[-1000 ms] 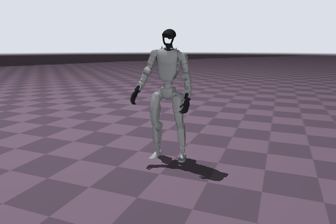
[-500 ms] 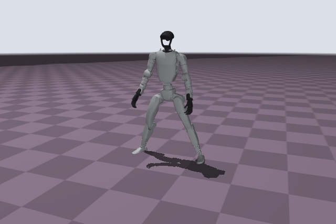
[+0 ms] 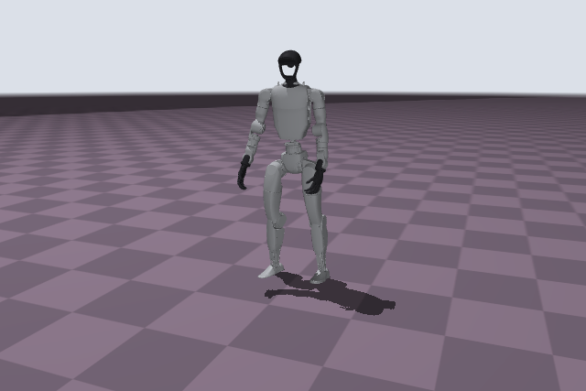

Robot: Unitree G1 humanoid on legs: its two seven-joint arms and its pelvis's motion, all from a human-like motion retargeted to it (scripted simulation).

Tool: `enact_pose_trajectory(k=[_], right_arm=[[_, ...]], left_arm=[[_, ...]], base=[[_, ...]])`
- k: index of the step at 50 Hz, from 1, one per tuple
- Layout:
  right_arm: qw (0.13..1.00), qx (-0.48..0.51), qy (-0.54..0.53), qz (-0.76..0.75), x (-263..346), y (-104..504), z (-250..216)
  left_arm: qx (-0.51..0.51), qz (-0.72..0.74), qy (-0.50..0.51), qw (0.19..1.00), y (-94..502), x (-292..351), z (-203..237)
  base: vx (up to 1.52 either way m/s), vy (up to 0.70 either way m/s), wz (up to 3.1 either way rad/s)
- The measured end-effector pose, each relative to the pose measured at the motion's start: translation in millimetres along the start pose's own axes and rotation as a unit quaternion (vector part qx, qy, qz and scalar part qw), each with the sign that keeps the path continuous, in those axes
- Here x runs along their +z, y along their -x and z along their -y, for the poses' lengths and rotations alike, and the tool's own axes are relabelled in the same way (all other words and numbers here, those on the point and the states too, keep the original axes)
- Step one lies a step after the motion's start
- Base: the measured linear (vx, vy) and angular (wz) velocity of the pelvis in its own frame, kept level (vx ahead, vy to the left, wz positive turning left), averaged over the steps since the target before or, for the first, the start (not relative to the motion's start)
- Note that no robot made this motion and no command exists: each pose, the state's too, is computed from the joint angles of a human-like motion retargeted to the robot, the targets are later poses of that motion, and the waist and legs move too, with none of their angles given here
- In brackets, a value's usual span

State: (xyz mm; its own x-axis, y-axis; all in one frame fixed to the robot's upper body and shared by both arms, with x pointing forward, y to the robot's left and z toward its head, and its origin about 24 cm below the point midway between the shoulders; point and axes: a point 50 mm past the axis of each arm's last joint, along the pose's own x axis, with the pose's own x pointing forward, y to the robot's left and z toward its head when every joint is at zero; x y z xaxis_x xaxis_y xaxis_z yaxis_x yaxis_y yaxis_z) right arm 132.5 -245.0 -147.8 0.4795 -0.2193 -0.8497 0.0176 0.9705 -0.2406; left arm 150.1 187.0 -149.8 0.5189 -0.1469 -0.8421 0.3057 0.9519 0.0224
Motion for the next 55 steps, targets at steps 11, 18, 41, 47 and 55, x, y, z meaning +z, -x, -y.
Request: enact_pose_trajectory(k=[11,18,41,47,55], right_arm=[[0.999,0.0,-0.003,0.049,17,-1,-16],[0.999,-0.05,0.006,0.016,-2,2,21],[0.998,-0.056,-0.01,-0.026,5,3,58],[0.994,-0.067,-0.091,-0.004,6,3,57],[0.999,0.002,0.046,-0.009,7,0,30]], left_arm=[[0.08,-0.037,-0.093,0.992,12,-7,-45],[0.177,0.04,-0.015,0.983,15,19,-66],[0.065,-0.037,-0.052,0.996,11,-12,-35],[0.031,-0.027,-0.083,0.996,4,4,-25],[0.026,-0.012,-0.037,0.999,6,5,-31]], base=[[-0.01,-0.19,-0.18],[0.05,-0.29,0.42],[0.0,-0.61,0.01],[-0.01,-0.32,-0.09],[0.03,-0.25,-0.14]])
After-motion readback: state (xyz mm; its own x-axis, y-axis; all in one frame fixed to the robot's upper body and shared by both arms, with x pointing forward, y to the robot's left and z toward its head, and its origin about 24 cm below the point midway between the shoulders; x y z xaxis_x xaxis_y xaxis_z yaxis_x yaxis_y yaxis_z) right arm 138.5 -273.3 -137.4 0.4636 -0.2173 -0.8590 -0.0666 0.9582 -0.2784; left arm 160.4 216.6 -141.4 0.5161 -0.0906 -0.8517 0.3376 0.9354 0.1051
